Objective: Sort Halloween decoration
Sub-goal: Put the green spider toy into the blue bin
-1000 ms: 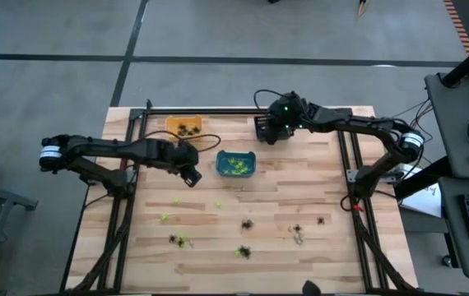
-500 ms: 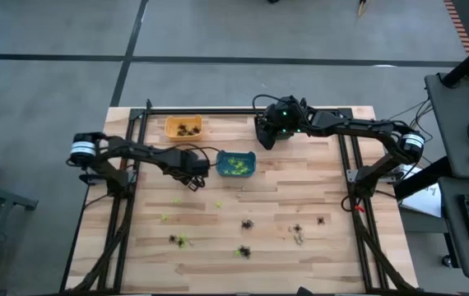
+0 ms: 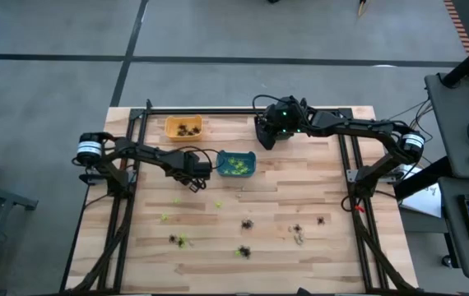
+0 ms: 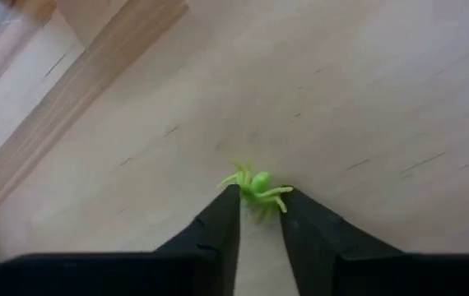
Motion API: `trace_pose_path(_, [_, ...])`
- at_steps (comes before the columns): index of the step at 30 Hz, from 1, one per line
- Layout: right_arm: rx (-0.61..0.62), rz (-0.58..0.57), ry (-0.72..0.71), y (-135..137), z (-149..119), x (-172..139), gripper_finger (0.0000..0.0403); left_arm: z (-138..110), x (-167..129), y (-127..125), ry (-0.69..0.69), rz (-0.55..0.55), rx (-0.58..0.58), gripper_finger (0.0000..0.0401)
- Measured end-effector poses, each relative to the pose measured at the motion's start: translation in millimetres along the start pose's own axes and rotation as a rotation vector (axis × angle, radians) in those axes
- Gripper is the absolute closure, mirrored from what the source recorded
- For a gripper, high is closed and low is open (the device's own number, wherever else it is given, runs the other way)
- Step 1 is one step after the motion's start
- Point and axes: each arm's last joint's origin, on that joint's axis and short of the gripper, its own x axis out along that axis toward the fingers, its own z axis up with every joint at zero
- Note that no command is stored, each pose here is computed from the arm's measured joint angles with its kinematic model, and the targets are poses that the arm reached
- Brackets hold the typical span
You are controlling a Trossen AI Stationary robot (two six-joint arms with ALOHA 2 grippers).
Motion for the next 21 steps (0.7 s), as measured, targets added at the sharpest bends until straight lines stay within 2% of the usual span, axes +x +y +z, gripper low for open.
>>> trace_pose_path(5, [0.011, 0.001, 0.012, 0, -1, 0, 0.0328, -1, 0, 1, 0.001, 0.014, 0.004, 0.0392])
trace_pose_path(14, [0.003, 0.017, 0.043, 7, -4, 0, 0.0335, -4, -6, 3, 0.045, -0.042, 0.055, 0.0400])
trace_pose_path(21, [-0.007, 0.035, 0.053, 14, -5, 0, 0.0329, -6, -33, 15, -0.018, -0.140, 0.079, 0.0401])
